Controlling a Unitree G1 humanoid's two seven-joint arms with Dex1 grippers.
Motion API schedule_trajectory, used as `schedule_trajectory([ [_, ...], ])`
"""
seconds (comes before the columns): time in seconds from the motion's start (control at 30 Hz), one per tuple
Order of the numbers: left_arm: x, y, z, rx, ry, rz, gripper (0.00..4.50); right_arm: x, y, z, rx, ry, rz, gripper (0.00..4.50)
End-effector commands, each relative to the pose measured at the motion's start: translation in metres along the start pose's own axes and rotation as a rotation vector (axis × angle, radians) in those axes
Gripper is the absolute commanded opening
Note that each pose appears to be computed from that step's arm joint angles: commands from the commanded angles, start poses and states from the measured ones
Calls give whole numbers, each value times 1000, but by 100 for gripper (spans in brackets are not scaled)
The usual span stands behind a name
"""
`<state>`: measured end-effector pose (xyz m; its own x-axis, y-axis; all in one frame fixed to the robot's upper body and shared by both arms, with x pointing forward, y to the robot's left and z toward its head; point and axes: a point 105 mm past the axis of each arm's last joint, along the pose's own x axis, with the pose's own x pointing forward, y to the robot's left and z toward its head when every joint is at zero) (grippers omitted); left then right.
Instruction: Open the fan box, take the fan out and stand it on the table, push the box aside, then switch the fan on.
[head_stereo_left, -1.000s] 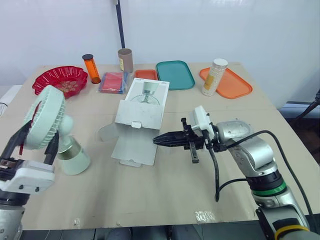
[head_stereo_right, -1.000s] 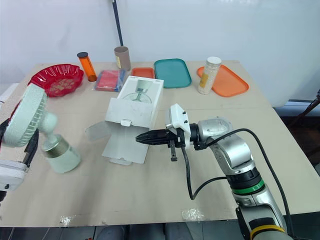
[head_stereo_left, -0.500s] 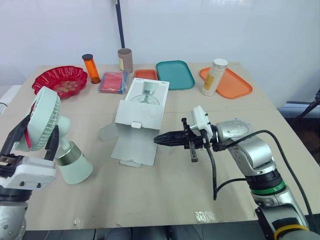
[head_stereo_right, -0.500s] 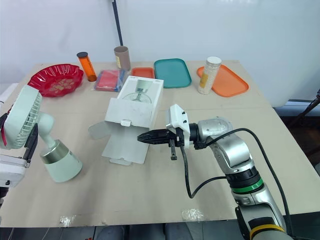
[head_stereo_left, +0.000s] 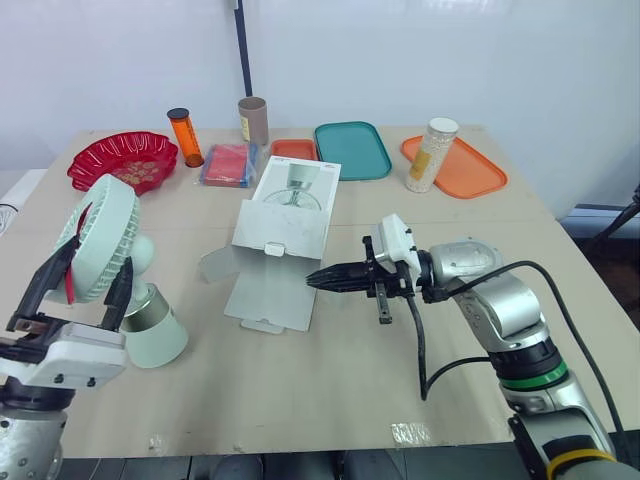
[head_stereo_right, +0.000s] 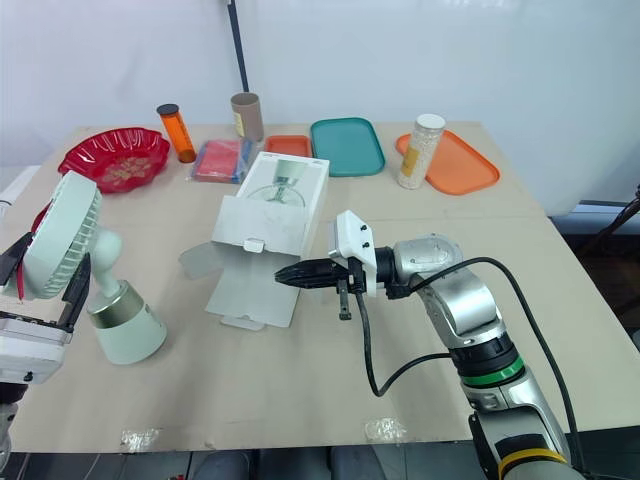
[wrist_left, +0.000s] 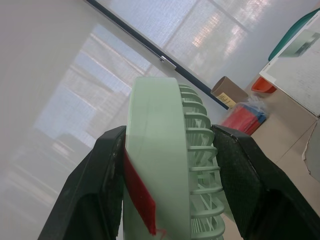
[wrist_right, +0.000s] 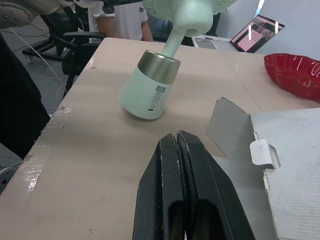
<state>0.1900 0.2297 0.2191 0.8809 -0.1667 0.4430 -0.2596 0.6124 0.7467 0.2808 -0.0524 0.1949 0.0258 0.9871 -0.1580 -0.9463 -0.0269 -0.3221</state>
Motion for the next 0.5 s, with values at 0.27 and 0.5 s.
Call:
schedule_trajectory([
  [0.27, -1, 1, 13, 1, -31, 9, 194, 3, 1, 7, -38, -13, 3, 0],
  [0.5, -1, -1, 15, 13, -34, 3, 194, 4, 0, 5, -34, -11, -1, 0],
])
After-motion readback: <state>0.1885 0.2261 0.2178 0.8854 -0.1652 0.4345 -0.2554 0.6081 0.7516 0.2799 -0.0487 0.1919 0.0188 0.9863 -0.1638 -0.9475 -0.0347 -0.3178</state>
